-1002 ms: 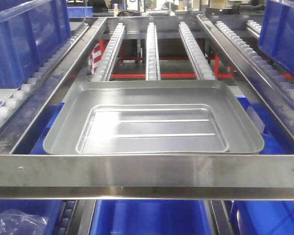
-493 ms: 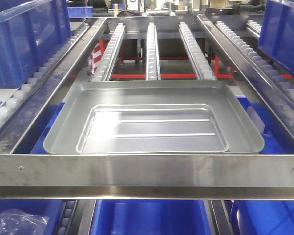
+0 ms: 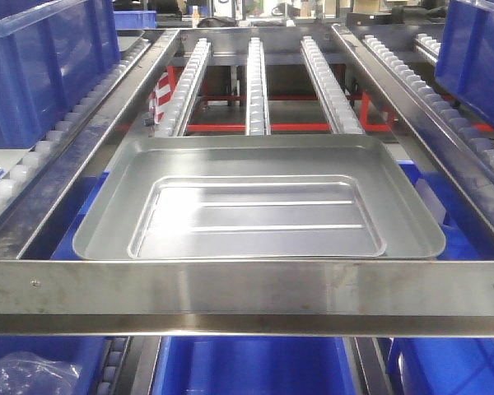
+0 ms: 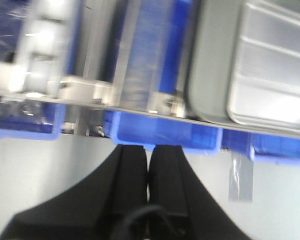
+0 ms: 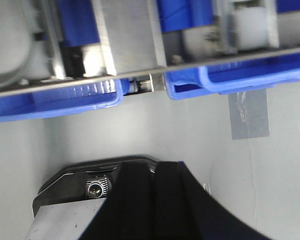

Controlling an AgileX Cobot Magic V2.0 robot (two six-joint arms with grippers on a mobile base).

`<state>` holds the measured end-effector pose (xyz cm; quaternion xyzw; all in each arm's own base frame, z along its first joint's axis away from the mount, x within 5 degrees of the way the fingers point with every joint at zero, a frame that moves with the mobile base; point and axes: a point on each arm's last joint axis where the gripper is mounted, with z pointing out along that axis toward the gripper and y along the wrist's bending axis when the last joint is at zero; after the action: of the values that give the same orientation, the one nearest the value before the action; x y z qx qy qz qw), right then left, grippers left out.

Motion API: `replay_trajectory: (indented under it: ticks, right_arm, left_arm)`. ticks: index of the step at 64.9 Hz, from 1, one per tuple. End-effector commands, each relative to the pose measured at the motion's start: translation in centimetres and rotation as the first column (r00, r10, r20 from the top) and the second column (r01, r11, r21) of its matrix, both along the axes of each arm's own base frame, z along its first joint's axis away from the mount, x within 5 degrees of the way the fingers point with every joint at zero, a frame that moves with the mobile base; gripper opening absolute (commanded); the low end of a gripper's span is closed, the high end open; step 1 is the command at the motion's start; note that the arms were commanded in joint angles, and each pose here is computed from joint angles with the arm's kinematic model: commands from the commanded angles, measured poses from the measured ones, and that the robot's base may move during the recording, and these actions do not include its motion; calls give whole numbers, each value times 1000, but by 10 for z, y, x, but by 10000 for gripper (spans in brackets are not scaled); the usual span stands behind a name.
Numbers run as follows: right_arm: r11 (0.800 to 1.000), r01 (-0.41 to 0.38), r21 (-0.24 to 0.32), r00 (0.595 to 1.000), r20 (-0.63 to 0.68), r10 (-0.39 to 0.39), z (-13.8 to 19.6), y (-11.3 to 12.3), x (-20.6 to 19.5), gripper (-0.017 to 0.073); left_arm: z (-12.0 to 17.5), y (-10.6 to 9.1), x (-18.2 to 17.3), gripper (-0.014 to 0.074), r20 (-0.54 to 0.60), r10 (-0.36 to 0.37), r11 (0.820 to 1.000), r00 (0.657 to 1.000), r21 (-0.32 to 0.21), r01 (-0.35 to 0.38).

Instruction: Grab silver tray and place in blue box

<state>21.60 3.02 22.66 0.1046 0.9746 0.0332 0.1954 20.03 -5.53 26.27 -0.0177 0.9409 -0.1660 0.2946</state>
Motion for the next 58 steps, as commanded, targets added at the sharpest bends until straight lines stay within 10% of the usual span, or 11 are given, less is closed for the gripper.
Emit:
replay_trajectory:
  ticks: [1, 24, 58]
  right_arm:
    - [1000, -10, -14, 994, 110, 12, 19, 20, 22, 57]
    - [994, -112, -16, 979, 169, 113, 36, 82, 92, 57]
    - [981, -196, -8, 979, 52, 196, 8, 117, 133, 56]
  left_arm:
    - [13, -20, 18, -5, 51, 10, 1000, 999, -20, -9]
    - [-9, -99, 77, -5, -47, -58, 989, 997, 131, 64]
    - [-20, -136, 124, -6, -117, -99, 989, 988, 102, 111]
